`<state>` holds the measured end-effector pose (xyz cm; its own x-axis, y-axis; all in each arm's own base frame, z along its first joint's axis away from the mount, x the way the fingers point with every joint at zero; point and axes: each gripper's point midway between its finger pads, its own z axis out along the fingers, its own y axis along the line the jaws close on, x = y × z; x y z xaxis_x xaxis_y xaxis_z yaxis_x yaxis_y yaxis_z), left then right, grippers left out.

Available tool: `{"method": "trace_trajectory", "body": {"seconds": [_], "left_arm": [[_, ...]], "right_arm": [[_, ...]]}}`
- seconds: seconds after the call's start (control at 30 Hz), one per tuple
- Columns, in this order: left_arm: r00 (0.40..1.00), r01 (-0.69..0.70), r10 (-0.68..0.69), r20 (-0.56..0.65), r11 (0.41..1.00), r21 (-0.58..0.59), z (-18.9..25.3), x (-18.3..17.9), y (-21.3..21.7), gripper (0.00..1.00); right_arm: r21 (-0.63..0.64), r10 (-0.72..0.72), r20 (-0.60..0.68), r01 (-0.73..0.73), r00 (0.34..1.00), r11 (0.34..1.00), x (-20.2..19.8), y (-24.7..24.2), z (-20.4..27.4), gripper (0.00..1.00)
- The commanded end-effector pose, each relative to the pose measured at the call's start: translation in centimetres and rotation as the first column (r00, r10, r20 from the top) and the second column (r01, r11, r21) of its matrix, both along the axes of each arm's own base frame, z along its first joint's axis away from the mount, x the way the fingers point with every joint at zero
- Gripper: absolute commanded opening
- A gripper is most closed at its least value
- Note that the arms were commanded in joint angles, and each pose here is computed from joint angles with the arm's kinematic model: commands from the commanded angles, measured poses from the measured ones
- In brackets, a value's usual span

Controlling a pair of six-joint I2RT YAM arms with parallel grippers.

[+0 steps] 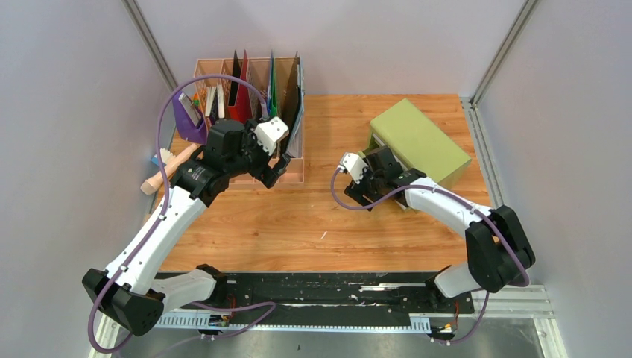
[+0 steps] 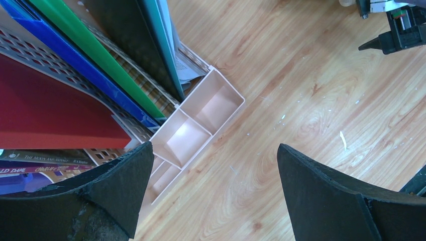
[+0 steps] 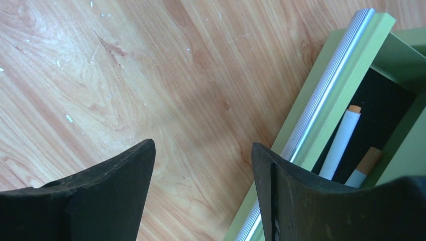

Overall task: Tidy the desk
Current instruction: Close the drawer in the storage box.

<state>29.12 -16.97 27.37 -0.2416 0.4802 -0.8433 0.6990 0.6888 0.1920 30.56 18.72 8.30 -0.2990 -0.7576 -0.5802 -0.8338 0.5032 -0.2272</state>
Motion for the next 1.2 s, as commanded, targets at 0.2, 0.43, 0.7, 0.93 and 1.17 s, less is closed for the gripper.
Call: {"method": "trace_trajectory", "body": {"seconds": [0.2,0.43,0.7,0.93,1.17], "left_arm": [[0.999,0.014,-0.013,0.041,1.0,-0.026,1.2,0.2,-0.2,1.0],[0.999,0.018,-0.017,0.042,0.999,-0.028,1.2,0.1,-0.3,1.0],[0.999,0.018,-0.017,0.043,1.0,-0.026,1.2,0.1,-0.2,1.0],[0.999,0.016,-0.015,0.044,1.0,-0.027,1.3,0.1,-0.2,1.0],[0.999,0.018,-0.017,0.049,0.999,-0.028,1.4,0.0,-0.1,1.0]], "right_arm": [[-0.146,-0.086,0.048,0.092,0.995,0.985,2.5,-2.6,-1.7,0.71],[-0.135,-0.097,0.048,0.103,0.994,0.985,2.6,-2.8,-1.6,0.7],[-0.109,-0.011,0.01,0.012,1.0,0.994,1.1,-1.5,-1.6,0.71],[-0.195,-0.114,0.065,0.125,0.991,0.973,2.9,-3.9,-2.0,0.7],[-0.163,-0.125,0.066,0.135,0.99,0.977,3.1,-3.8,-1.7,0.7]]}}
